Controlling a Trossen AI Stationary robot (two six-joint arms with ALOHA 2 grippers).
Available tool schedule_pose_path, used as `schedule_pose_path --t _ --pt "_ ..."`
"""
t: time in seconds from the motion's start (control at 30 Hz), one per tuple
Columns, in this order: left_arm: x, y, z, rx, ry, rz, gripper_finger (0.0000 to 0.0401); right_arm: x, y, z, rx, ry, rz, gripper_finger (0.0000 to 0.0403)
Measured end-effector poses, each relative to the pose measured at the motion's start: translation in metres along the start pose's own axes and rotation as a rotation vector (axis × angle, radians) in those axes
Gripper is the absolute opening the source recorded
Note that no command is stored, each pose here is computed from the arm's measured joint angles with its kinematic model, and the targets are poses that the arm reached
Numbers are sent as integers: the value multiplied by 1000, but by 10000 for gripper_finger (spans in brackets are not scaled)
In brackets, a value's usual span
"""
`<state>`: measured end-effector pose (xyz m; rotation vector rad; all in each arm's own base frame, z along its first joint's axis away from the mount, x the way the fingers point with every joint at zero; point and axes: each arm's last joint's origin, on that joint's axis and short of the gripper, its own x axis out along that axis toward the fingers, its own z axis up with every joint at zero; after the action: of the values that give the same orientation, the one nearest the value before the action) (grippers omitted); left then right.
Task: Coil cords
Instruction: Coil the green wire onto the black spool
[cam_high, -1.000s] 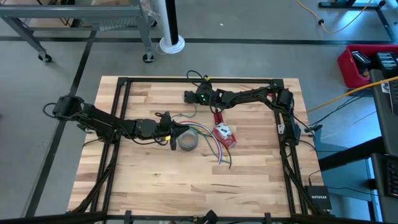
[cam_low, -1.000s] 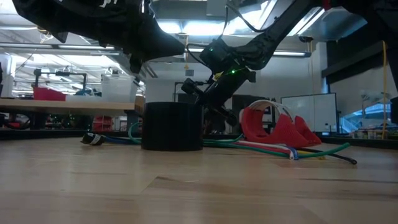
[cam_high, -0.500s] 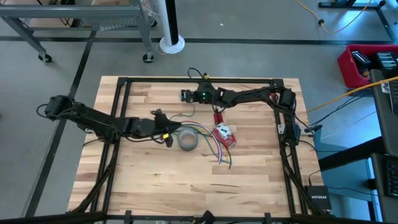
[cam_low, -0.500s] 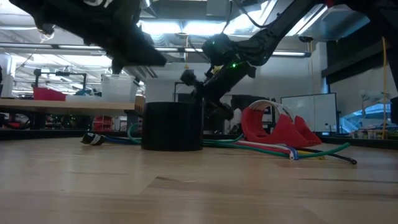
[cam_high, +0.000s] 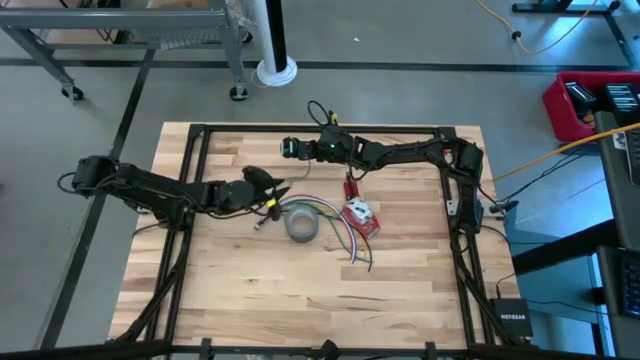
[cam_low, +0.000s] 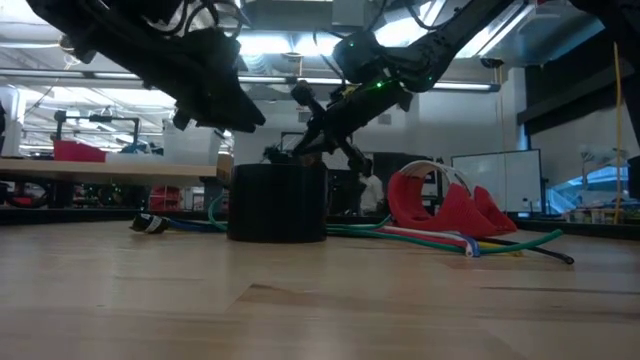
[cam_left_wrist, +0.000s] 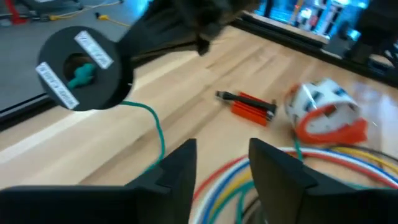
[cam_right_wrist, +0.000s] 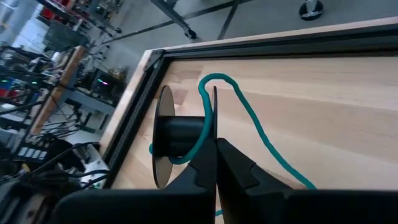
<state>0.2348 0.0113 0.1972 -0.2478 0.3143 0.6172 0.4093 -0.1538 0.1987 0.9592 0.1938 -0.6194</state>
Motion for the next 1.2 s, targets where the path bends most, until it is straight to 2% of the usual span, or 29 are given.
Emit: schedule_pose_path --t 0.23,0.47,0.6,0.87,1.07,1.2 --pt "11 17 2 -42 16 92 159 0 6 2 4 7 79 1" --pt "34 27 -19 -123 104 191 159 -1 12 5 7 12 163 1" --pt "40 28 -28 -167 95 268 156 -2 15 7 8 0 206 1" --pt "37 23 -26 -53 66 282 129 -18 29 19 -30 -18 268 1" --pt "39 16 -13 27 -37 225 113 -45 52 33 -94 17 413 1" --pt "36 7 -6 81 -110 179 103 -58 63 31 -148 49 472 1"
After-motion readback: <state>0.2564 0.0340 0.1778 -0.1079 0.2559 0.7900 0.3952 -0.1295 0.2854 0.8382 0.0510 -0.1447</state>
